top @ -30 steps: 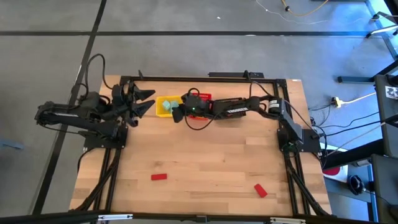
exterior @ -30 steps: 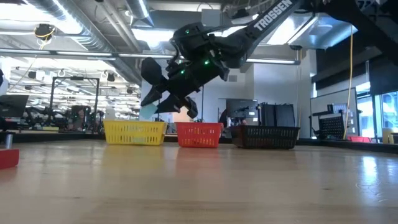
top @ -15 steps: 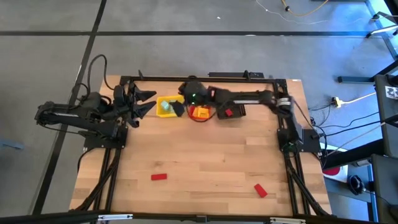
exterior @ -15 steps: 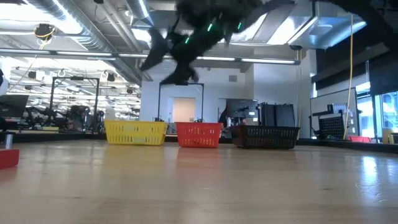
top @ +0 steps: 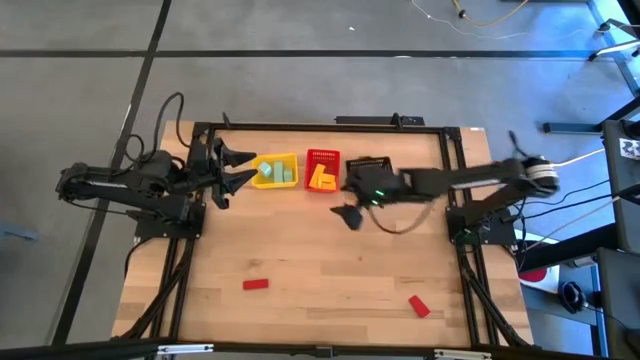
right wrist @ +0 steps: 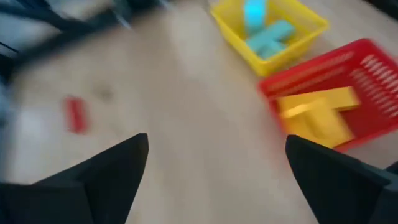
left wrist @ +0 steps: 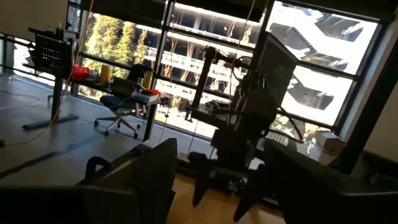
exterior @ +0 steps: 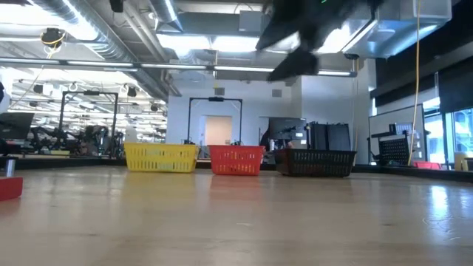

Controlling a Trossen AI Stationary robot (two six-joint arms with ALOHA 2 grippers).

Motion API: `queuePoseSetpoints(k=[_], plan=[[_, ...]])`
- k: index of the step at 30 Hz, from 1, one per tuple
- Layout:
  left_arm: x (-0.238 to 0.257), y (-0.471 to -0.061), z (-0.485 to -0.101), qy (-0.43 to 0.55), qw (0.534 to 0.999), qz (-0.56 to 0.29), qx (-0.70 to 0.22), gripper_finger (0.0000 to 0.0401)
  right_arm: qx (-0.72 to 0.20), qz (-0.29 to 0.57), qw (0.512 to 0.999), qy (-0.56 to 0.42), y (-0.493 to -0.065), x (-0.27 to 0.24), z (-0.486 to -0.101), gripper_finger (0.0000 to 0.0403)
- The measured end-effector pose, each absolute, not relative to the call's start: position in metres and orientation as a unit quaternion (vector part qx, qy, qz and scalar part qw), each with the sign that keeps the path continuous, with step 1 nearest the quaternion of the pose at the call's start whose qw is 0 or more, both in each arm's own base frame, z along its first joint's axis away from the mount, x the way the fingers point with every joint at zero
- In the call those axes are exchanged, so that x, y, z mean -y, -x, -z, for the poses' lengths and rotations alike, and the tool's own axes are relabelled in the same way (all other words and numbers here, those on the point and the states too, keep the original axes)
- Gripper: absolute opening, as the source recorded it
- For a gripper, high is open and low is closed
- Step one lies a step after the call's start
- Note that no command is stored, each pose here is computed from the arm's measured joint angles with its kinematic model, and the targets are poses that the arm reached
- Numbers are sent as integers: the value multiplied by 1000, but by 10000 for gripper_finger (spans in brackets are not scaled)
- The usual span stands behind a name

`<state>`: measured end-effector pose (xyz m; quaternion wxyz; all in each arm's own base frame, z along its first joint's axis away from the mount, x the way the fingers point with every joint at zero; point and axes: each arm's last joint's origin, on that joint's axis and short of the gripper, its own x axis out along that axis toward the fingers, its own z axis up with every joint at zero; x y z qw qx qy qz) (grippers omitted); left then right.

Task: Sort & place blocks by color
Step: Put the left red block into the black basket

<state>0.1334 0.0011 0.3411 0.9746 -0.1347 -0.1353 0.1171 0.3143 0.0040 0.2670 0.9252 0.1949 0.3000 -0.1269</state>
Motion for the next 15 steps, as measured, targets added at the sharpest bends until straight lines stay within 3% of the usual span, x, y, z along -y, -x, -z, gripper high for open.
queuePoseSetpoints(k=[4,9,15], plan=[[-1,-134,-336,130,978,-121,108,232,-193,78,945,-253,-285,-23,-278,380],[-1,-136,-328,121,982,-125,69,232,-61,37,964,-256,-266,-31,-297,381],[-1,-141,-321,80,988,-127,31,232,-45,51,979,-190,-263,-29,-297,381]])
